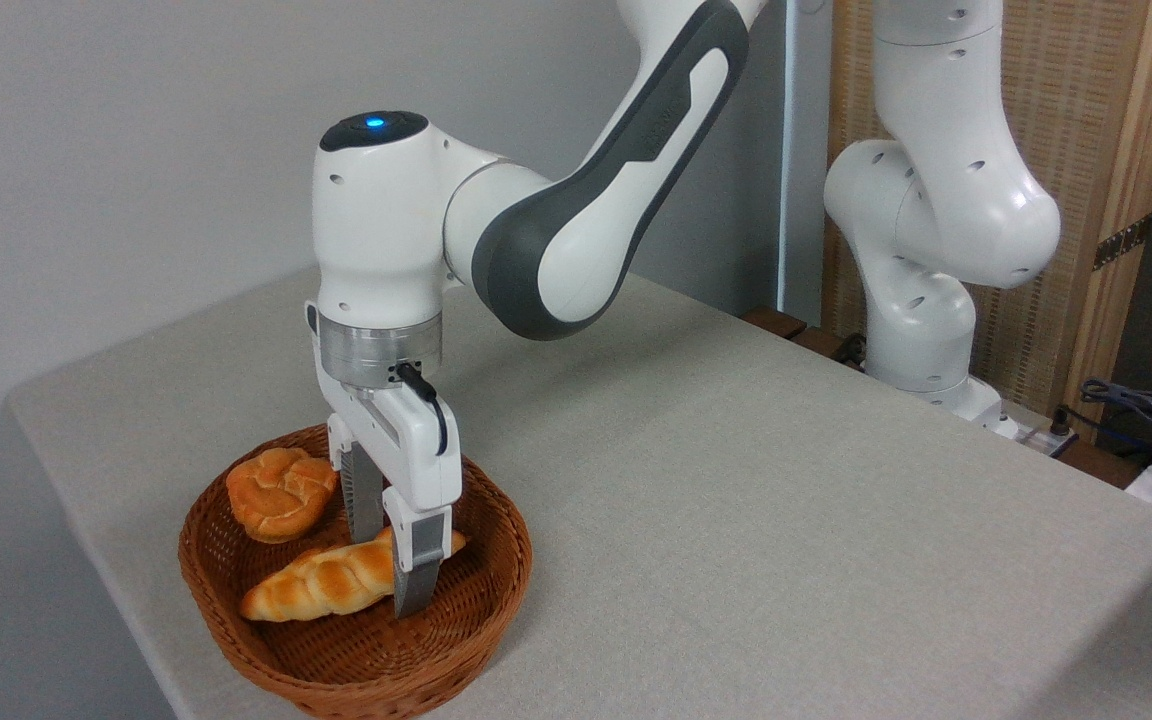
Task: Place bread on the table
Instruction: 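Close the gripper around the middle of the braided roll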
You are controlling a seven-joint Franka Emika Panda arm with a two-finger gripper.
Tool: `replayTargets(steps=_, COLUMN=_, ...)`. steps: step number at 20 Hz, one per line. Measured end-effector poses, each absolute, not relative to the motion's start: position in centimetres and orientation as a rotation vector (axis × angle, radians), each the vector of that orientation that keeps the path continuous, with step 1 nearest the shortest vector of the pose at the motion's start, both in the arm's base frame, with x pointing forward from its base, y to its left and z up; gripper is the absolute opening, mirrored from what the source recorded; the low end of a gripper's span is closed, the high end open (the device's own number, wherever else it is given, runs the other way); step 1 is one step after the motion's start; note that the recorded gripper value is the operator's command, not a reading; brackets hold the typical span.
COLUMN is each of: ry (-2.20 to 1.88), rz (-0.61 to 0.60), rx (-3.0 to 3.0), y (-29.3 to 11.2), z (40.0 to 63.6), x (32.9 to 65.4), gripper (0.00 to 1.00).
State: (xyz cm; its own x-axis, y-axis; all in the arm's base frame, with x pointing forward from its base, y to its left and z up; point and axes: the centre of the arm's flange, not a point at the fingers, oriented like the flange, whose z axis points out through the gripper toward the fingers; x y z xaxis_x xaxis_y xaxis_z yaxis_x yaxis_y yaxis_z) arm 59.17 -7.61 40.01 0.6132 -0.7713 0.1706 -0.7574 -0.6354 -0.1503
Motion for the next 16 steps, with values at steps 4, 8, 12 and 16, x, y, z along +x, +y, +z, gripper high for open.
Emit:
replayTargets(steps=4, ry=1.311, rz=-0.34, rx=-2.764, y=-7.61, z=40.03, x=59.19, gripper=0.34)
replayTargets(steps=8, ry=1.316, rz=-0.346, rx=-2.761, y=-7.87, z=40.18, x=59.24, gripper=0.32)
replayTargets(steps=12, ry=1.307, rz=-0.352, rx=-2.772, y=-7.74, z=40.23, x=59.29, gripper=0.3)
replayTargets(steps=16, ry=1.267, rz=-0.38, rx=-2.814, y=-7.29, z=40.59, x=59.56, gripper=0.3)
